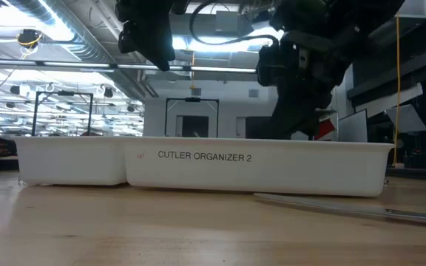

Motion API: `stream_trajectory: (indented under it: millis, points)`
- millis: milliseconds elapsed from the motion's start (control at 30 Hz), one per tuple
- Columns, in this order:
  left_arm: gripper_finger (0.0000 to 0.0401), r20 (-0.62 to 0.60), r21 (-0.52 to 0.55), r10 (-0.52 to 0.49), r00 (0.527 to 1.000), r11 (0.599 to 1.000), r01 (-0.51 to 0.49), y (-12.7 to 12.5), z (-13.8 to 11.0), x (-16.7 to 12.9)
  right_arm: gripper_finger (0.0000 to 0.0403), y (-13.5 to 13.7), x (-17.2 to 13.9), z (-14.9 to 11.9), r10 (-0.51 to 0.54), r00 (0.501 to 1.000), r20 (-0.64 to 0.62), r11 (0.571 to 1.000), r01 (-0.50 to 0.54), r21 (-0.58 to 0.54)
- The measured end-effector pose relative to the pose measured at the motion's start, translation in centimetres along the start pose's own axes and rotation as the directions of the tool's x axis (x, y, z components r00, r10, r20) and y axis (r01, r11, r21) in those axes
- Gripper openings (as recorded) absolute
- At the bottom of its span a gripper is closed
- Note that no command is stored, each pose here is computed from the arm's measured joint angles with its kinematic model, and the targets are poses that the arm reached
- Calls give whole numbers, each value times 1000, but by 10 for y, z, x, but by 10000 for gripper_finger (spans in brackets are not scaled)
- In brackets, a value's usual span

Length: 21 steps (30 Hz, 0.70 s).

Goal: Sort silverware
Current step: Put the fork into the organizer tray, then put the spoon into the organizer tray

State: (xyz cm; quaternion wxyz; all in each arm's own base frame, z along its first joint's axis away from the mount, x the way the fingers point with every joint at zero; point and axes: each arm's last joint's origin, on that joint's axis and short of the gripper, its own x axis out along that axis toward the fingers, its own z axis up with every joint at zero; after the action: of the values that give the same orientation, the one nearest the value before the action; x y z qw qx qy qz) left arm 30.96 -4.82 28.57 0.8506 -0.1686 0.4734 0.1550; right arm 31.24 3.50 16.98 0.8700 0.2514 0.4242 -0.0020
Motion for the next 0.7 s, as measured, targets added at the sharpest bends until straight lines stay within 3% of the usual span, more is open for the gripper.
stream_trajectory:
  millis: [167,433,700]
  points:
    - [127,0,15,0,1000,1000,0,0,0,0,44,-1,2,-1,10,1000,-13,1000,-10,5]
    - [127,-39,-15,23,999,1000,-23,2,-3,0,45,13,-8,1,271,949,-164,960,-254,116]
    - [127,-131,-66,41,991,997,-50,7,-11,-1,45,11,-24,16,205,934,-291,963,-140,230]
